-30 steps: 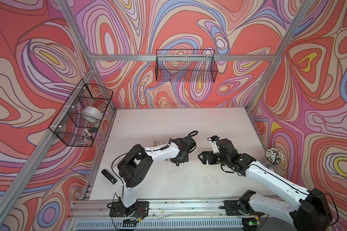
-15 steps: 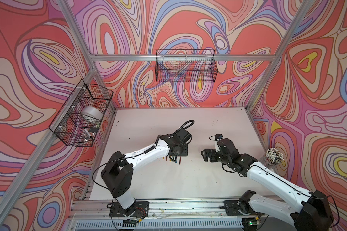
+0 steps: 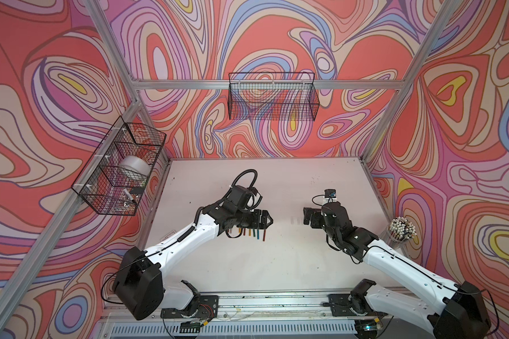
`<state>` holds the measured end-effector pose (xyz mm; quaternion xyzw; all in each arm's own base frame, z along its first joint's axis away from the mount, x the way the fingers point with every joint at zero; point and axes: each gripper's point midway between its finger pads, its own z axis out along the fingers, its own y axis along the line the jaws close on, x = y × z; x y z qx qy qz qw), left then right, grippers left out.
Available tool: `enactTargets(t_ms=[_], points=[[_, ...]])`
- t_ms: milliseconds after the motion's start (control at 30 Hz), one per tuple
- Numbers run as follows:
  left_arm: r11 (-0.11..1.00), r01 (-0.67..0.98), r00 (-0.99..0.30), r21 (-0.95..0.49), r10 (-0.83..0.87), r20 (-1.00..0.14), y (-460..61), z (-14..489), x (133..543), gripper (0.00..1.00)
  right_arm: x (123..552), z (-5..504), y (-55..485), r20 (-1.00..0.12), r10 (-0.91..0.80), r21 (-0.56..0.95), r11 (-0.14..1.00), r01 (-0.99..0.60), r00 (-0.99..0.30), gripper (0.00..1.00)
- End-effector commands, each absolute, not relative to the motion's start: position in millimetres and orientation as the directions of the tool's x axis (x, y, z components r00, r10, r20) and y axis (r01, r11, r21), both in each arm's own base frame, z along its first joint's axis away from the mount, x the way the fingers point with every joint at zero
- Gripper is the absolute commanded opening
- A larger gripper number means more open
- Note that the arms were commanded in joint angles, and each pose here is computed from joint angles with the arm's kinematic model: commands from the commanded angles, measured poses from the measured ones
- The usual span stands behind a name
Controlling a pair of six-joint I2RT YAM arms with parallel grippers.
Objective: Remove protective caps from carving knives
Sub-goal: Reset both arms
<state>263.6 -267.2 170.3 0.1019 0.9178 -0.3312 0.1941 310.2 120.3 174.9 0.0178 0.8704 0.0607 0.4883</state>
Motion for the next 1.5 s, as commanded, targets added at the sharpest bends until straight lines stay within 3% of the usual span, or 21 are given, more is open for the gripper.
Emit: enactTargets(t_ms=[0, 300, 500, 800, 967, 1067, 1167, 1333, 1467], points=[[0.711, 0.399, -0.87, -0.579, 0.094, -0.484, -265, 183, 262, 0.86, 318, 187, 98, -0.913, 0.052, 0.038, 0.998, 0.044, -0.405, 0.98], [0.779, 0.383, -0.841, -0.497, 0.071, -0.536, -233, 169, 285, 0.99, 335, 158, 45, -0.921, 0.052, -0.02, 0.983, 0.181, -0.386, 0.98], [0.869, 0.274, -0.833, -0.413, 0.0, -0.553, -192, 146, 315, 1.0, 346, 161, 5, -0.95, 0.002, -0.073, 0.971, 0.226, -0.313, 0.98], [0.977, 0.098, -0.751, -0.189, -0.052, -0.659, -112, 122, 352, 1.0, 369, 132, -33, -0.978, 0.077, 0.01, 0.945, 0.327, -0.194, 0.98], [0.999, -0.004, -0.698, -0.048, -0.037, -0.715, -71, 117, 362, 0.99, 391, 133, -30, -0.989, 0.047, 0.009, 0.965, 0.263, -0.139, 0.98], [0.992, -0.068, -0.671, -0.107, -0.125, -0.731, -48, 116, 364, 0.95, 400, 118, -32, -0.986, 0.063, 0.023, 0.969, 0.246, -0.156, 0.98], [0.981, -0.095, -0.638, -0.166, -0.188, -0.747, -31, 121, 368, 0.98, 406, 104, -35, -0.984, 0.076, 0.038, 0.973, 0.229, -0.162, 0.98], [0.996, -0.082, -0.561, -0.021, -0.063, -0.825, -11, 127, 377, 0.99, 423, 95, -28, -0.964, 0.08, 0.041, 0.987, 0.154, -0.255, 0.98], [0.998, -0.025, -0.469, 0.061, 0.042, -0.882, -11, 121, 387, 1.0, 422, 95, -28, -0.964, 0.078, 0.039, 0.987, 0.155, -0.252, 0.98]])
